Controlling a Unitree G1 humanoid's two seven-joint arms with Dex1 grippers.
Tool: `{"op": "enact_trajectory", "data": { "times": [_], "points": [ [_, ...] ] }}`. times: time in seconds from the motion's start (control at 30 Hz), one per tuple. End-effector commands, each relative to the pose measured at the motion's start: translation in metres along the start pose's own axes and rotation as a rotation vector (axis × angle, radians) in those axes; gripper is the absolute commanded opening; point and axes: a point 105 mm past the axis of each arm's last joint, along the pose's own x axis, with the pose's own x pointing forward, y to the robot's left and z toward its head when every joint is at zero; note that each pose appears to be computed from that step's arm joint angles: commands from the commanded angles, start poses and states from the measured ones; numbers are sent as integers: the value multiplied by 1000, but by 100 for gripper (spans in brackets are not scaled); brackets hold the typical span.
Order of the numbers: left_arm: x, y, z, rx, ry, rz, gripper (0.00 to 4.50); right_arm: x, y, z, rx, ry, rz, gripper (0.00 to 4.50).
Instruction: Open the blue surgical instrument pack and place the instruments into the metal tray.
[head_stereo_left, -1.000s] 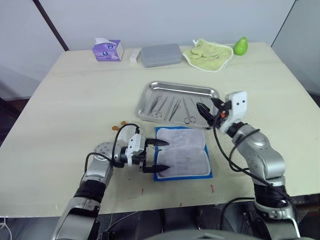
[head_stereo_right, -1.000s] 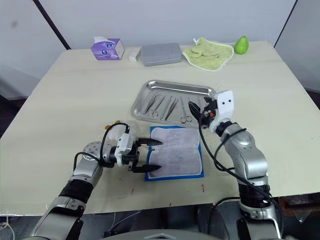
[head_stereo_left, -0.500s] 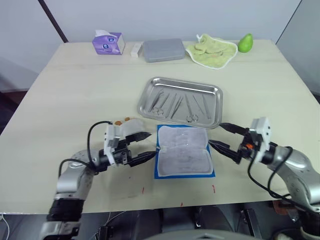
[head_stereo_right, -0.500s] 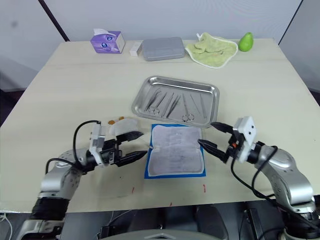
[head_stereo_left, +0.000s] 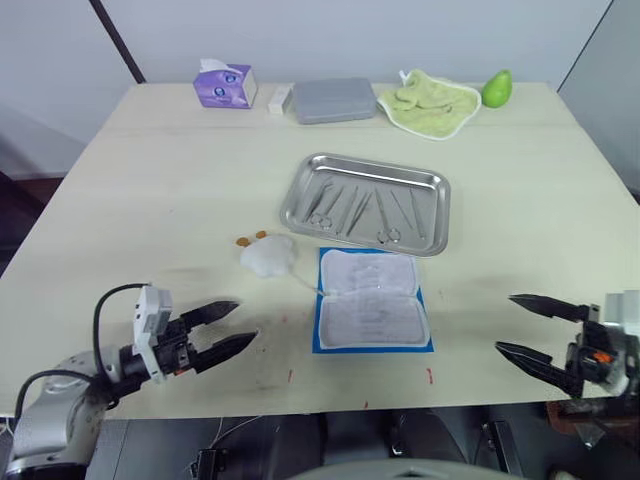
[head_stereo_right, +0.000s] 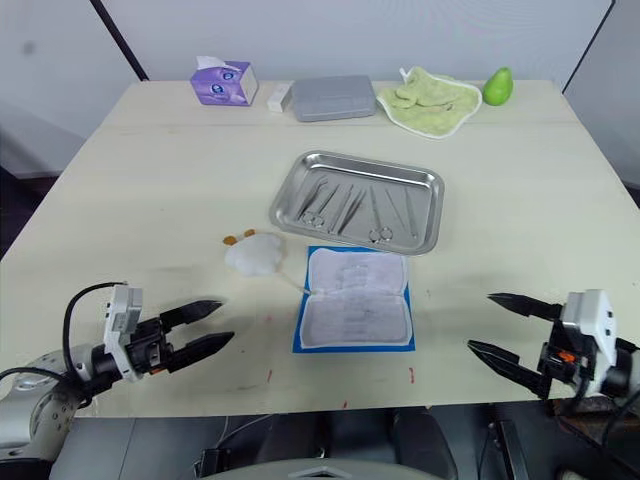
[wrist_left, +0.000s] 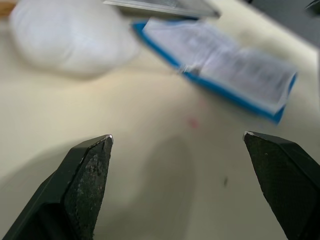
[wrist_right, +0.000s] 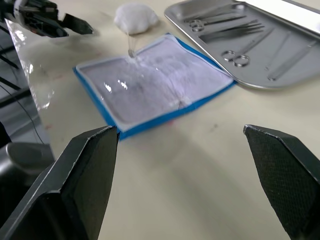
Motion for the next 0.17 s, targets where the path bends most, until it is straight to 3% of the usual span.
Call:
{"op": "enact_trajectory", "data": {
  "times": [0.03,0.17],
  "points": [
    [-18,10,1,20,7,94,450,-13,0,2,-36,-2,-38,439],
    [-18,12,2,19,1,122,450,-16,1,0,-31,-3,-57,439]
  ]
}}
